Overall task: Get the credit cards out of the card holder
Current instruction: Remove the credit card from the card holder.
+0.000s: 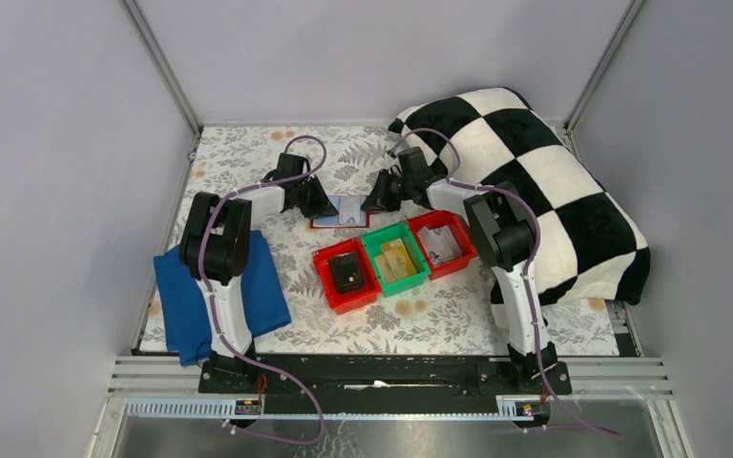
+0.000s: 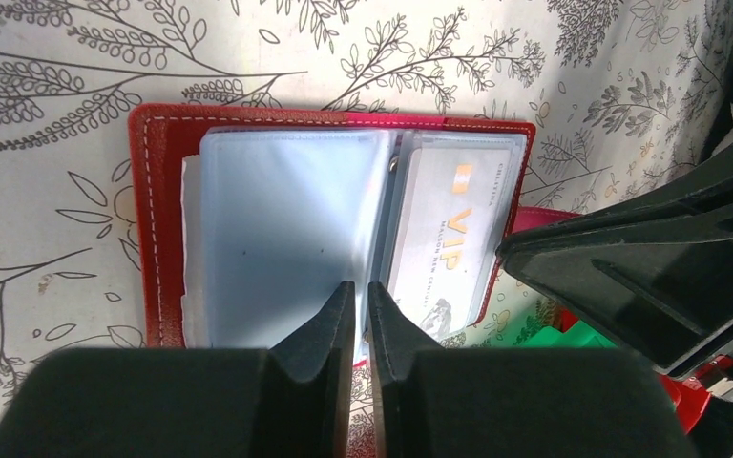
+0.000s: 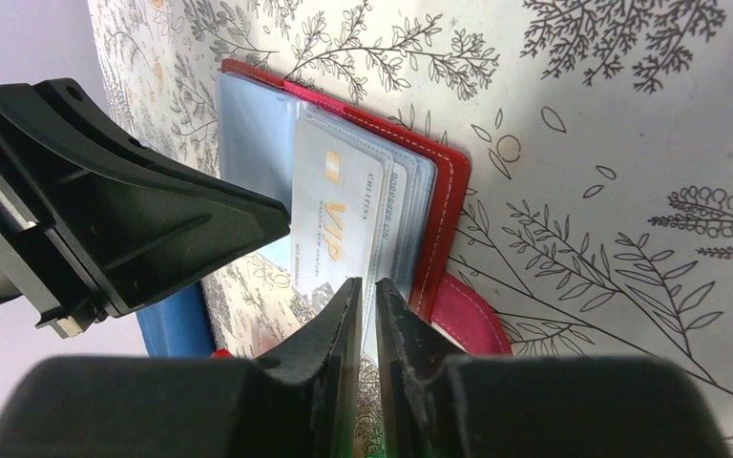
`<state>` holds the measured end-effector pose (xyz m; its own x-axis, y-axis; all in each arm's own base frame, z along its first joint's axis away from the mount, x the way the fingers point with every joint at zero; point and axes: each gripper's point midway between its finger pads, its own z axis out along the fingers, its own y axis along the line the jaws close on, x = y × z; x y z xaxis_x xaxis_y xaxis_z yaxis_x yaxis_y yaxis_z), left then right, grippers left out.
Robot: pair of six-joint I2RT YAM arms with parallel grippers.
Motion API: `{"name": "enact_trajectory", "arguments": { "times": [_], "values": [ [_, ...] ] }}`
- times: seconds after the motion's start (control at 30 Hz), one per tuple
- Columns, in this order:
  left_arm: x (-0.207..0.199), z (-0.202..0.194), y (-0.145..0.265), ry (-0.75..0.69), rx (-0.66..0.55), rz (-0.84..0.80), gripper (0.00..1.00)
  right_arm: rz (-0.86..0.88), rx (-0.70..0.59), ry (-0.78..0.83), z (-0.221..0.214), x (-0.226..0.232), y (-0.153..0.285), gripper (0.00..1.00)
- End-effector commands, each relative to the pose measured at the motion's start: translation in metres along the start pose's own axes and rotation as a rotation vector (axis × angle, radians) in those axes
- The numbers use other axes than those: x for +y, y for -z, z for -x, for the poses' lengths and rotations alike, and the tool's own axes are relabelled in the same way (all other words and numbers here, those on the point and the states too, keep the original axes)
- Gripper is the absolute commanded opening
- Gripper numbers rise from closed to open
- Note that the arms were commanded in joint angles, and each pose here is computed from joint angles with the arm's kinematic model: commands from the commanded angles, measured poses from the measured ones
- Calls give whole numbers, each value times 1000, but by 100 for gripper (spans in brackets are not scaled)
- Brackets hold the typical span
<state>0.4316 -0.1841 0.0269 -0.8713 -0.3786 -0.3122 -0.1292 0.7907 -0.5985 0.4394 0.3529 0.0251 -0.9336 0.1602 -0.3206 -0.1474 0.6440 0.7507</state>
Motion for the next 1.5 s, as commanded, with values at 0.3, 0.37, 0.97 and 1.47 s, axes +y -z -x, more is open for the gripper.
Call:
{"name": "enact_trajectory", "arguments": {
  "times": [0.3,0.37,0.97,1.47],
  "values": [
    [-14,12,12,-7,-42,-63,15,94,-68,34,20,36,17,20],
    [-17,13,14,-10,-45,-72,15,100,-58,27,18,35,14,20],
    [-19,10,13,-7,-30,-93,19,82,24,2,0,21,-8,22],
    [-19,12,14,-4,-28,-109,22,32,32,-3,-4,9,-13,25]
  ]
}}
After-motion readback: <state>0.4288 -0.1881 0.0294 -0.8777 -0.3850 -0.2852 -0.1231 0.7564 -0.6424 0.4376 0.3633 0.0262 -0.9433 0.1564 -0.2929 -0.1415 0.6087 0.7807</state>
